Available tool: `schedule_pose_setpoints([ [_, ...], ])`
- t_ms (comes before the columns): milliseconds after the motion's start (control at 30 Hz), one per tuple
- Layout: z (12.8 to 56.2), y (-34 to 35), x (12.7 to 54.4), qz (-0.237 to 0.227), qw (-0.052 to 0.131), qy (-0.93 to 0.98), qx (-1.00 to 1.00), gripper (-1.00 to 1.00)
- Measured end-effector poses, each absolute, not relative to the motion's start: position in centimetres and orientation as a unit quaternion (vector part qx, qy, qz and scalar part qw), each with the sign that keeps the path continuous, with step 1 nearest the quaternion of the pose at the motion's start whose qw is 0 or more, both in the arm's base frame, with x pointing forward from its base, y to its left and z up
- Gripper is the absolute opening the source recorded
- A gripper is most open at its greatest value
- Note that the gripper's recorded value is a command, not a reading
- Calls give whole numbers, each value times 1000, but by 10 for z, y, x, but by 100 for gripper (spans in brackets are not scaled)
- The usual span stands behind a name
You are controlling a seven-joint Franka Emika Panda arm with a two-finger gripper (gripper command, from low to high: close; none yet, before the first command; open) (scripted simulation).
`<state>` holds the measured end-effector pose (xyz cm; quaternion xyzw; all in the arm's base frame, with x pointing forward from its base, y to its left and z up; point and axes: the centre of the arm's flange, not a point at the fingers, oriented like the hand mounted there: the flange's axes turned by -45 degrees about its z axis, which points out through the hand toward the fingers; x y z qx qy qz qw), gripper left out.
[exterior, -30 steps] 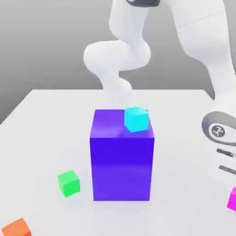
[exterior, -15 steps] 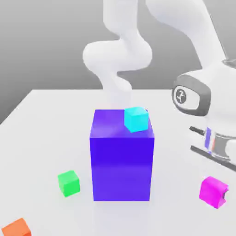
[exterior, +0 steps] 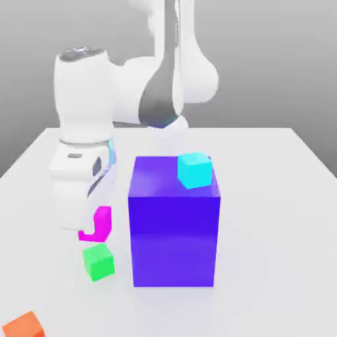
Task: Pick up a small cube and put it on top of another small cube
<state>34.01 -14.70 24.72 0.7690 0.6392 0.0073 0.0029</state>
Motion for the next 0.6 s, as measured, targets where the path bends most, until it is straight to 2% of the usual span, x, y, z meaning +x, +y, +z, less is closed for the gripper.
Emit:
schedule_pose_setpoints([
  [133,229,-144,335,17,-22,636,771,-100],
  [300,209,-139,336,28,-40,637,769,-100],
  [467,192,-137,335,29,-47,636,770,-100],
  [600,182,-140,333,24,-44,634,772,-100],
])
